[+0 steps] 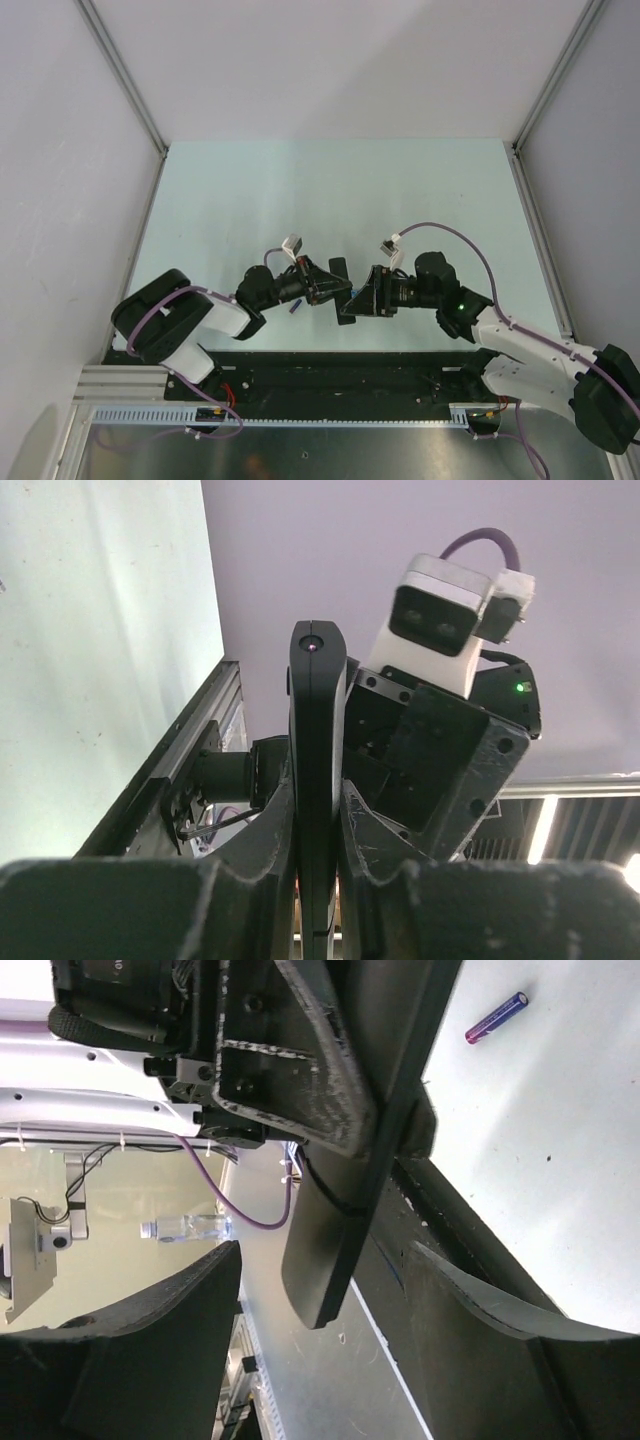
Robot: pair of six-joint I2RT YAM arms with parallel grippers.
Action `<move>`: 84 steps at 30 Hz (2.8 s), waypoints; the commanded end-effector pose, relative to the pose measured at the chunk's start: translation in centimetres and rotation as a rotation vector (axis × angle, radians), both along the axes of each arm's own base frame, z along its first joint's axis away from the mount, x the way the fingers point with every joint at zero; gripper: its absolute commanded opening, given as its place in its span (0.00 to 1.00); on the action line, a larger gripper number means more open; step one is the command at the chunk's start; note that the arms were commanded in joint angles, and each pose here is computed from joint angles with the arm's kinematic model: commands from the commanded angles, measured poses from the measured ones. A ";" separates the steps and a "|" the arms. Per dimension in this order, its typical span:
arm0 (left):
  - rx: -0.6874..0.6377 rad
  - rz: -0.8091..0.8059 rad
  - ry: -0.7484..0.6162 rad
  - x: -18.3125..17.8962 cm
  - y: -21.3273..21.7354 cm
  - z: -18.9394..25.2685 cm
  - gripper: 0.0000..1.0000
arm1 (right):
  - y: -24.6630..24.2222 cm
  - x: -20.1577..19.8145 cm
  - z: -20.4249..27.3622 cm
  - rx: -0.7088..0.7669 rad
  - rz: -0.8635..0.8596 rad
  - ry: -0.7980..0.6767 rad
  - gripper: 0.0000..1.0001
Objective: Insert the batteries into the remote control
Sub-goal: Load the battery cover into the remote control, then place the remote control at the center of the board.
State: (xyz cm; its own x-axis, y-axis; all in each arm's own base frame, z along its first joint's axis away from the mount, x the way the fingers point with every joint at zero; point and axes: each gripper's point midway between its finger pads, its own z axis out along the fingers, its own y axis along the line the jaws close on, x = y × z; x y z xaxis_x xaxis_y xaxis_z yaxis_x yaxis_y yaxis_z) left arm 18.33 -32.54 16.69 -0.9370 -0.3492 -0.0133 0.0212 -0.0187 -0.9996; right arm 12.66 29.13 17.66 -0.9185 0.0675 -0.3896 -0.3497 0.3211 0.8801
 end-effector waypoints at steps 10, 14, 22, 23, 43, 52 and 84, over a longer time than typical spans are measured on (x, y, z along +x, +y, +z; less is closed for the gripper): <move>-0.253 -0.013 -0.305 -1.6 1.3 9.1 0.00 | 1.5 0.0 1.2 0.119 0.036 -0.005 0.47; -0.260 -0.011 -0.311 -1.7 1.4 9.4 0.01 | 1.8 -0.3 0.9 0.116 0.047 0.005 0.42; -0.271 -0.045 -0.327 -2.6 1.4 9.9 0.00 | 1.8 0.0 0.9 0.116 0.033 0.006 0.18; -0.272 -0.054 -0.330 -2.9 1.4 9.9 0.00 | 1.7 0.2 0.9 0.117 0.027 0.009 0.13; -0.277 -0.309 -0.361 -10.6 0.7 9.5 0.00 | 1.5 4.5 3.7 0.176 -0.069 -0.033 0.00; -0.236 -0.307 -0.371 -11.5 1.6 8.6 0.00 | 1.2 5.9 5.1 0.172 -0.060 -0.072 0.00; 1.908 0.405 -0.090 13.8 17.0 -6.8 0.00 | -14.2 8.4 -1.1 -0.755 -0.642 -0.265 0.61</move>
State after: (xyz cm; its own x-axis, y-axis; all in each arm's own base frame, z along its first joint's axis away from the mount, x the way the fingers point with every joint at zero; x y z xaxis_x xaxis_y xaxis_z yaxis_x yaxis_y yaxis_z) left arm 32.61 -17.75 8.64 -0.7533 -0.1762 -0.6336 -0.2534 0.9668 0.0325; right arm 19.86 16.17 14.60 -0.7356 0.1714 -0.6554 -0.0935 0.9325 0.3487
